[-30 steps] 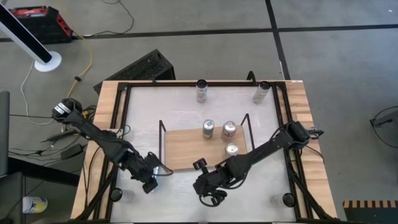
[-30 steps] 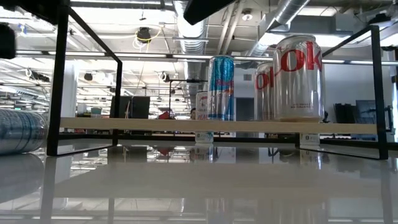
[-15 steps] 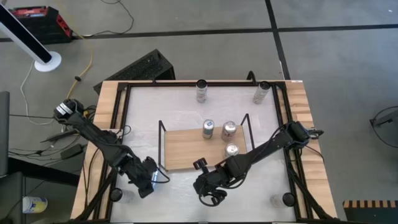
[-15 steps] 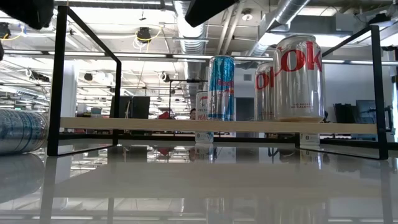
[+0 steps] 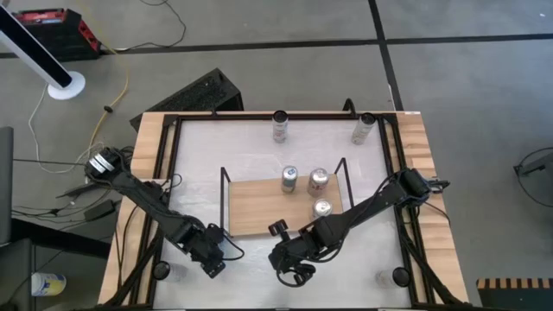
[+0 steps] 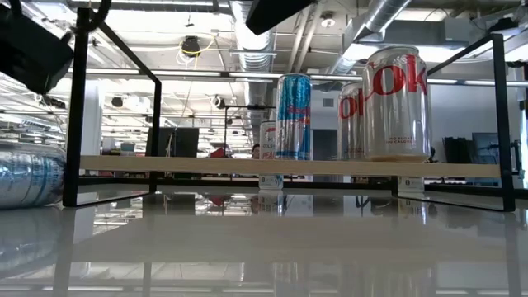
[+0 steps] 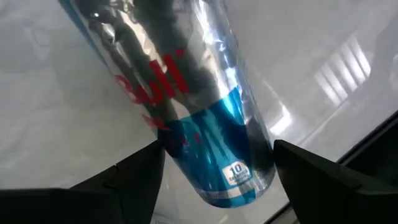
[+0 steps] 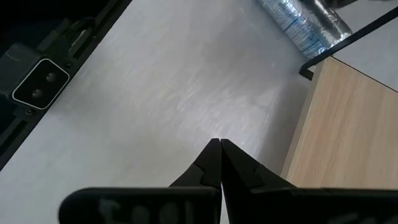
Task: Place canned beverage on shelf
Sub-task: Put the blue soda can on the shelf aligned with the other blue soda can
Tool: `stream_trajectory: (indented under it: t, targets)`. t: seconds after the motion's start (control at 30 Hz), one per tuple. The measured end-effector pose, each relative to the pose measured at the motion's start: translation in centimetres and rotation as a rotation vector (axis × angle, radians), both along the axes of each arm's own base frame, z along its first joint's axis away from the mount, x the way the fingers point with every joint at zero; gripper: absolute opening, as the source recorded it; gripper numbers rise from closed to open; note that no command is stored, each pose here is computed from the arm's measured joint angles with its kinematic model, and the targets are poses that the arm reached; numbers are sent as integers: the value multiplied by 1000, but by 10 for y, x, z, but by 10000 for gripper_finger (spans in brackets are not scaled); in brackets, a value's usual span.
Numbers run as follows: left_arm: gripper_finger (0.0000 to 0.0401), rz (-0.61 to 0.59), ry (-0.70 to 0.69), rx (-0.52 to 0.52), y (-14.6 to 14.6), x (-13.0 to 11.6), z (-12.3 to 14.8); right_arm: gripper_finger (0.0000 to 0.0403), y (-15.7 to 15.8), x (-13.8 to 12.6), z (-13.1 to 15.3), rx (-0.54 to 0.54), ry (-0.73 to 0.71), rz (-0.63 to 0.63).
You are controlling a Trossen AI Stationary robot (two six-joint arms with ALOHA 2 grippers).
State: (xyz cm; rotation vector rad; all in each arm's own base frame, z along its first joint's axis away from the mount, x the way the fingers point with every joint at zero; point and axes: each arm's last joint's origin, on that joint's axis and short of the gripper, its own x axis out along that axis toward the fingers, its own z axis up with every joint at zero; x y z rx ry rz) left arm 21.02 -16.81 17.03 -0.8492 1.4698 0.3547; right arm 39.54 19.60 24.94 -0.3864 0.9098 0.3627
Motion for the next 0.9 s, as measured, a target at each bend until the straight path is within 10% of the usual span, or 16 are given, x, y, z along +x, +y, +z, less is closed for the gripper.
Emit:
stream_trajectory:
  t: [0.9]
  targets:
    - [278,-107,102,255,36,-10,2,24,-5,2,0,10,10,18]
